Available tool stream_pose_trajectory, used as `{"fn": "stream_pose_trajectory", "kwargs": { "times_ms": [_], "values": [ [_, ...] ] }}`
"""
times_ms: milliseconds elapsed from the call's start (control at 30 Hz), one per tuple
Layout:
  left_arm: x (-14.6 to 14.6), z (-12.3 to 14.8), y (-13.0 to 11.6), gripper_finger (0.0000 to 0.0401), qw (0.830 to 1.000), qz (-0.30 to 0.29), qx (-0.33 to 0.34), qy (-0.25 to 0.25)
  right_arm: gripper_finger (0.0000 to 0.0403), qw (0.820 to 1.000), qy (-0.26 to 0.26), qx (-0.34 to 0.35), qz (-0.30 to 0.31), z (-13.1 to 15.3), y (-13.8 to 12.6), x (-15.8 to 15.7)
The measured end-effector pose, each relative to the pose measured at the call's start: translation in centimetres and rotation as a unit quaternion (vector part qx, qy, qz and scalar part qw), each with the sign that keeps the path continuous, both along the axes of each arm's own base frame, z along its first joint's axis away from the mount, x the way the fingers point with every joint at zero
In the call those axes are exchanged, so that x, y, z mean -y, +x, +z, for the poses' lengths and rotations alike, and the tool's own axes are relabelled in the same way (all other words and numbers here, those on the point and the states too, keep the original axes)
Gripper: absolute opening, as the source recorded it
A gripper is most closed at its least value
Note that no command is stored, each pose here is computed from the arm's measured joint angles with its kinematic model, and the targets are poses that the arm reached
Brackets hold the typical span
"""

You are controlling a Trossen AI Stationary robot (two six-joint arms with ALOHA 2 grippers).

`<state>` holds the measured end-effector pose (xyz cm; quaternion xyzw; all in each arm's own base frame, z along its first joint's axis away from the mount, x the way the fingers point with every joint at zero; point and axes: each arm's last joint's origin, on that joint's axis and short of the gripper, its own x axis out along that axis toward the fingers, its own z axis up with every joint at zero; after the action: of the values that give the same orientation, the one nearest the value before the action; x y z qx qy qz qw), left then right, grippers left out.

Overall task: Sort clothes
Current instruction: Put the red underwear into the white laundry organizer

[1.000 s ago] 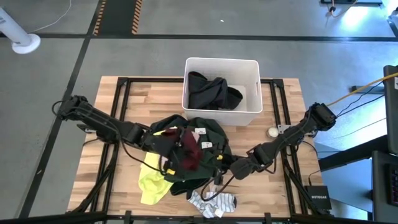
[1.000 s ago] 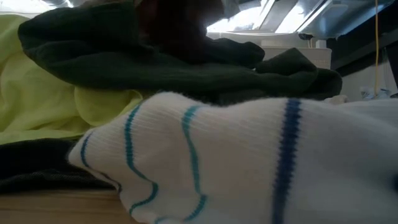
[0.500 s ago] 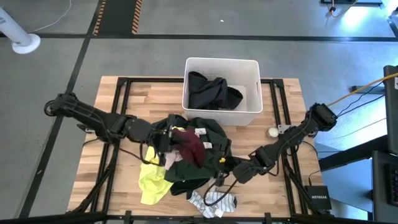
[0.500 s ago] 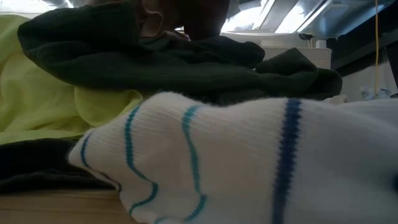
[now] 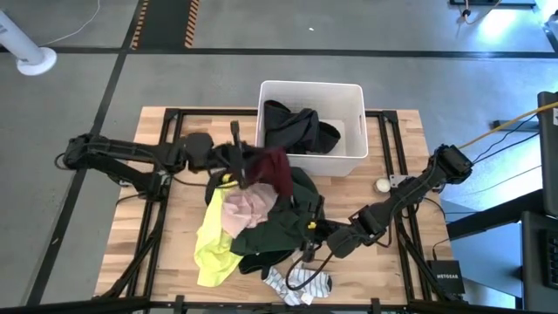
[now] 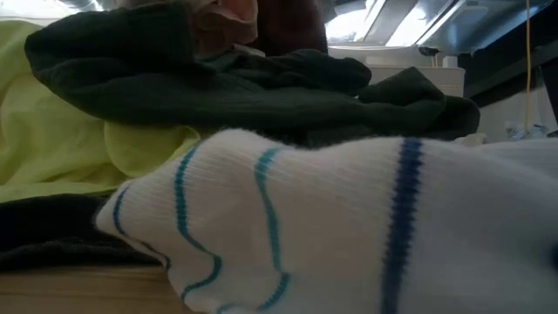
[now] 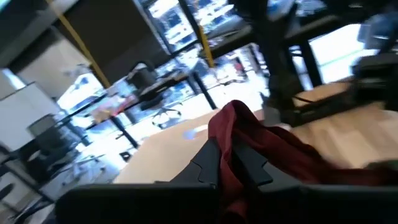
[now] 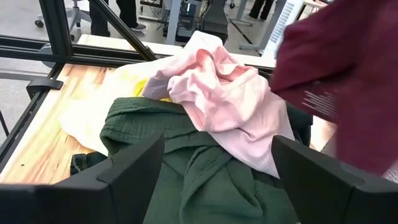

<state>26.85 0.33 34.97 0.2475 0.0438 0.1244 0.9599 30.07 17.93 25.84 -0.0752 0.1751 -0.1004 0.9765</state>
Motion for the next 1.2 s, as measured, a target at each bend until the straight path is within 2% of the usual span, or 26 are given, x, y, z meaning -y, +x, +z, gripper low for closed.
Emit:
{"fn": "stream_pose_trajectory", "kwargs": {
  "times_ms": [233,433,1200],
  "values": [
    [-2.5,1.2,-0.2,0.0008,0.997,0.047,0.065,-0.001,0.0317,1.000,-0.001,-0.003,0.000,-0.1,0.0,0.0],
    [-3.8,1.7,-0.4,0.0004,0.994,0.060,0.094,-0.005,0.0317,1.000,-0.002,-0.003,0.000,-0.1,0.0,0.0],
    [-4.2,1.8,-0.5,0.0005,0.993,0.061,0.097,-0.003,0.0317,1.000,-0.002,-0.003,0.000,-0.1,0.0,0.0]
  ]
}}
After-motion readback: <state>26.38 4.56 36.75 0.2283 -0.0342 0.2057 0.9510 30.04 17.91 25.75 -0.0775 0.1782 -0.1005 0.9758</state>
